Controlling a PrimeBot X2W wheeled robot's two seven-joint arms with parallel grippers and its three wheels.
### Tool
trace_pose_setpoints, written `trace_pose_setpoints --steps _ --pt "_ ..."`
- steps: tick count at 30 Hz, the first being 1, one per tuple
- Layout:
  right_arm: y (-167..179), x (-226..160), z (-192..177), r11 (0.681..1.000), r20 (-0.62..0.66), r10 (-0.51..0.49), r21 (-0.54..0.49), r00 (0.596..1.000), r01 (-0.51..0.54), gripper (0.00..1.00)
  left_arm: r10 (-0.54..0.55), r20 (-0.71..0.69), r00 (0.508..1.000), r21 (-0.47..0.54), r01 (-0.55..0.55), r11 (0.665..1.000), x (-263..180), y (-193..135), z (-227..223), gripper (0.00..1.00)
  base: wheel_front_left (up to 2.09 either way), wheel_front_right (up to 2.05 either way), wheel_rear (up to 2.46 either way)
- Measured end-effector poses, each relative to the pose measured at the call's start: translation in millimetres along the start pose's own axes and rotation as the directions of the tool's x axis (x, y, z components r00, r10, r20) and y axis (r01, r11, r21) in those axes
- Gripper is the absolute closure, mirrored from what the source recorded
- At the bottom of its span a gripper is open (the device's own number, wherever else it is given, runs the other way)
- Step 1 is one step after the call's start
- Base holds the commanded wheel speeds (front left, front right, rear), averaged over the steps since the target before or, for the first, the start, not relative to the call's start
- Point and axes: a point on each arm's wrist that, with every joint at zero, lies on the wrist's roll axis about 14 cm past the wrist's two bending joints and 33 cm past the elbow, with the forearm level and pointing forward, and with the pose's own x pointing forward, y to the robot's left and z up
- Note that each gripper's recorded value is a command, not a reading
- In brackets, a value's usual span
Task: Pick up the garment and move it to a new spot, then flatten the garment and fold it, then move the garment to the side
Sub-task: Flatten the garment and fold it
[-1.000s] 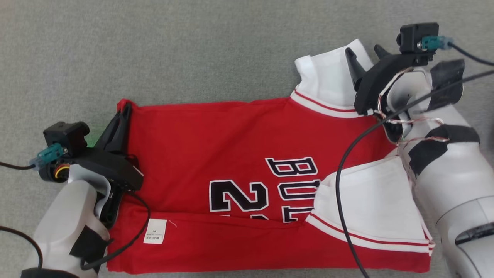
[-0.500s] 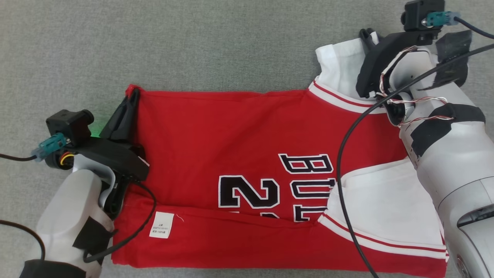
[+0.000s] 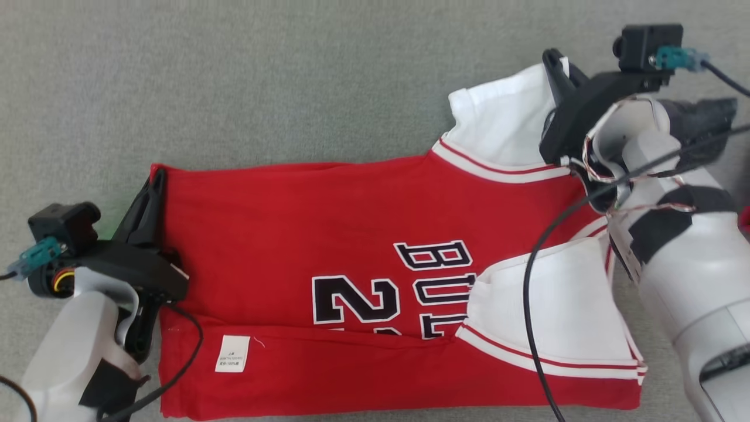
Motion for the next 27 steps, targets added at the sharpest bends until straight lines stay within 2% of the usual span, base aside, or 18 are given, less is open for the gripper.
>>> trace_pose_setpoints --steps 8,15,22,27 --pt "7.3 -43.4 -3.3 0.998 0.024 0.052 0.028 0.998 -0.053 1.0 0.007 0.033 0.999 0.0 -0.007 1.0 -17.7 -1.5 14.9 1.0 0.0 0.0 0.0" --pt "20.8 -85.3 -26.2 0.991 0.002 0.108 0.081 0.994 -0.108 1.0 -0.017 0.078 0.997 -0.011 0.018 1.0 -38.2 -16.3 27.2 1.0 0.0 0.0 0.0" --pt "34.2 -125.1 -55.3 0.98 -0.026 0.146 0.137 0.989 -0.142 1.0 -0.038 0.054 0.998 -0.032 0.04 0.999 -69.9 -29.3 13.8 1.0 0.0 0.0 0.0" --pt "39.1 -145.9 -70.5 0.976 -0.038 0.15 0.168 0.988 -0.141 1.0 -0.012 0.042 0.999 -0.058 0.014 0.998 -89.6 -25.9 6.5 1.0 0.0 0.0 0.0"
